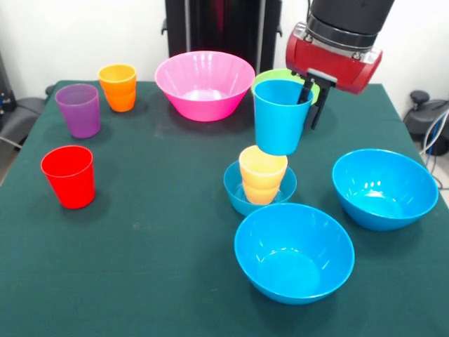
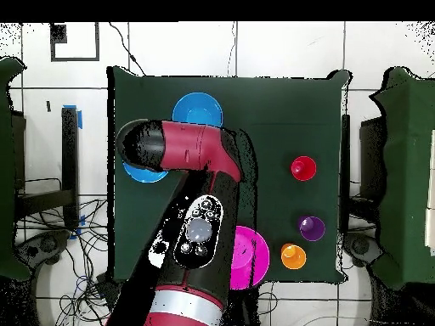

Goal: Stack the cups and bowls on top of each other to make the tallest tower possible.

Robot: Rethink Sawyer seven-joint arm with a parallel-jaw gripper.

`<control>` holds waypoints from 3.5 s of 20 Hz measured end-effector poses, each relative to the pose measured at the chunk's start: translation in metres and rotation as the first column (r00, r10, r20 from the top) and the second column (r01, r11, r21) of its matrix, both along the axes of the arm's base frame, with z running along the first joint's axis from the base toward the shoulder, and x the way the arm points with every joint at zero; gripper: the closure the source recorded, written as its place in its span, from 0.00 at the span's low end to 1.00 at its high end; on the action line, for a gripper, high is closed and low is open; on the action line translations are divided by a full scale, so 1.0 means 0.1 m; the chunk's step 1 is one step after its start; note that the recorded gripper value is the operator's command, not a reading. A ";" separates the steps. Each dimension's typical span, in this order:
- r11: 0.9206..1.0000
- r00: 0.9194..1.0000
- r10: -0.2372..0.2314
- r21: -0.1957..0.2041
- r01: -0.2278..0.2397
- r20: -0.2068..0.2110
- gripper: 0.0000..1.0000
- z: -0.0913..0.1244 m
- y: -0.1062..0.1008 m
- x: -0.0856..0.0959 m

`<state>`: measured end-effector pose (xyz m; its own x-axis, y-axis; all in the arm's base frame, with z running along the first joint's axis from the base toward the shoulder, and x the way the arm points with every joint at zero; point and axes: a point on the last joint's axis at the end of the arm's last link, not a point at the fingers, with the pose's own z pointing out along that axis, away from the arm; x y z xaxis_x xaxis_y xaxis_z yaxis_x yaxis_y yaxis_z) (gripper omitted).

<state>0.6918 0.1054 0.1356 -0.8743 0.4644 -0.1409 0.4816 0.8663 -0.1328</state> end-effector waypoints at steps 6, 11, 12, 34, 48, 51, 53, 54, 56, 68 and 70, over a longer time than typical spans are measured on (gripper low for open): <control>1.000 1.000 -0.002 0.000 0.002 -0.010 1.00 -0.04 -0.01 -0.05; 1.000 1.000 -0.002 0.001 0.002 -0.008 1.00 -0.07 0.00 -0.07; 1.000 1.000 -0.002 0.001 0.002 -0.006 1.00 -0.07 0.00 -0.07; 1.000 0.999 0.002 -0.008 -0.002 0.032 1.00 -0.21 -0.04 -0.16; 1.000 1.000 -0.002 -0.007 0.002 0.016 1.00 -0.26 -0.05 -0.23; 1.000 1.000 -0.002 -0.007 0.002 0.014 1.00 -0.26 -0.05 -0.24; 1.000 1.000 0.000 -0.008 0.000 0.015 1.00 -0.27 -0.04 -0.25; 1.000 1.000 0.001 -0.008 -0.001 0.016 1.00 -0.27 -0.04 -0.25; 1.000 1.000 0.004 -0.010 -0.004 0.023 1.00 -0.27 -0.03 -0.25; 0.999 0.997 0.024 -0.040 -0.021 0.069 1.00 -0.37 -0.04 -0.25; 0.999 0.998 0.025 -0.045 -0.022 0.064 1.00 -0.41 -0.05 -0.27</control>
<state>0.6647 0.1006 0.0950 -0.8733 0.4359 -0.2176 0.4700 0.8714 -0.1406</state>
